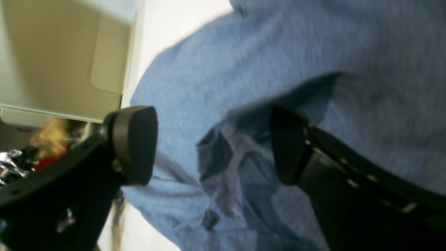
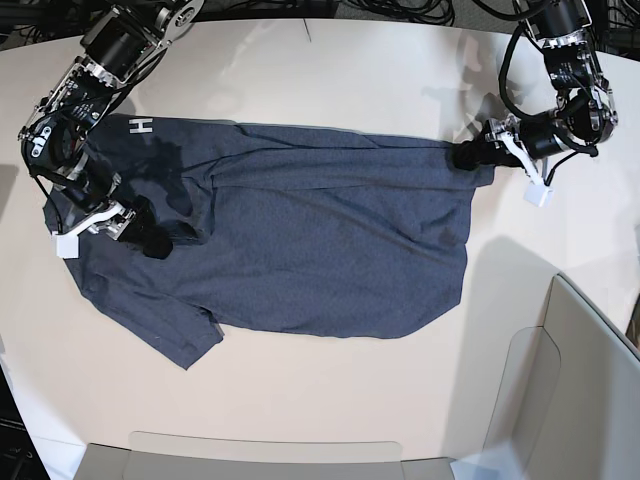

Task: Layout the t-shirt on the table in an organized manner, then fold the t-shirt properly
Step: 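Move the right gripper along the collar and grasp near the white H print, then regrasp the collar edge of the shirt with both grippers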

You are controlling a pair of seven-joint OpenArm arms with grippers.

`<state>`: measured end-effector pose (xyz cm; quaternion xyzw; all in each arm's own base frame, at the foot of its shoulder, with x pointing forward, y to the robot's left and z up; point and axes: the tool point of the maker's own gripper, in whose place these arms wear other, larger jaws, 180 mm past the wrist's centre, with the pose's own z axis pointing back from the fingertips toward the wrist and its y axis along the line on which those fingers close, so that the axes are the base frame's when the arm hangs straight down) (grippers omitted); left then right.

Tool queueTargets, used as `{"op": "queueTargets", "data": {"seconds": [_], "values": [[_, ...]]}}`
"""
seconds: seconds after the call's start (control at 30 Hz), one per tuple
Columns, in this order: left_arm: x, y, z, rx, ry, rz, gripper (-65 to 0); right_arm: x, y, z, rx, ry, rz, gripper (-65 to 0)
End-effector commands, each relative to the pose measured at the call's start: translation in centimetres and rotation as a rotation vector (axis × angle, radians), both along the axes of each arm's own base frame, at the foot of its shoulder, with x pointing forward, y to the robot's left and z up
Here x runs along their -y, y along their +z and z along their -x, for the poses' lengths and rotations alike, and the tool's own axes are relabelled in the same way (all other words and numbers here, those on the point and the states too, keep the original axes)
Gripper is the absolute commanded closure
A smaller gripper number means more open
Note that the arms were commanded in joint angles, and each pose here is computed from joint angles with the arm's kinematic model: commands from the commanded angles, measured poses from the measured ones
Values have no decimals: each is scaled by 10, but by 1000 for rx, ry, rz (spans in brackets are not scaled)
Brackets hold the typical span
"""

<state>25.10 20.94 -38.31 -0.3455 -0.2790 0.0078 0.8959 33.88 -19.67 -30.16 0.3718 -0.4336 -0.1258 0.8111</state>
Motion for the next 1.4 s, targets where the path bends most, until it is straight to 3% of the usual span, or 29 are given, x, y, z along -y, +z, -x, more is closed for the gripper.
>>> {"op": "queueTargets", "data": {"seconds": [0.0, 0.3, 0.53, 0.67, 0.73, 0.8, 0.87, 0.93, 1.07, 1.17, 1.37], "values": [[-6, 20, -13, 73, 5, -8, -292, 3, 20, -5, 64, 0, 18, -502], [-28, 37, -18, 107, -12, -94, -292, 9, 22, 0, 67, -9, 48, -502], [-63, 54, -32, 122, 115, -131, -269, 18, 18, 5, 51, -15, 72, -502], [-64, 62, -34, 141, 106, -149, -267, 28, 25, 10, 60, -19, 127, -500], [-56, 72, -33, 175, 73, -171, -235, 30, 27, 15, 61, -23, 160, -500], [-38, 80, -30, 206, 13, -192, -161, 39, 31, 22, 54, -39, 250, -492], [-15, 88, -30, 240, -67, -215, -71, 48, 36, 28, 43, -68, 376, -428], [-1, 90, -32, 263, -139, -291, -8, 57, 45, 35, 30, -99, 514, -314], [21, 68, -39, 254, -307, -545, -1, 79, 47, 52, -45, -186, 725, 0], [24, 44, -39, 237, -395, -729, -4, 99, 31, 67, -147, -234, 824, 0], [33, 11, -40, 232, -466, -929, -4, 99, 14, 68, -209, -229, 1022, 0]]}}
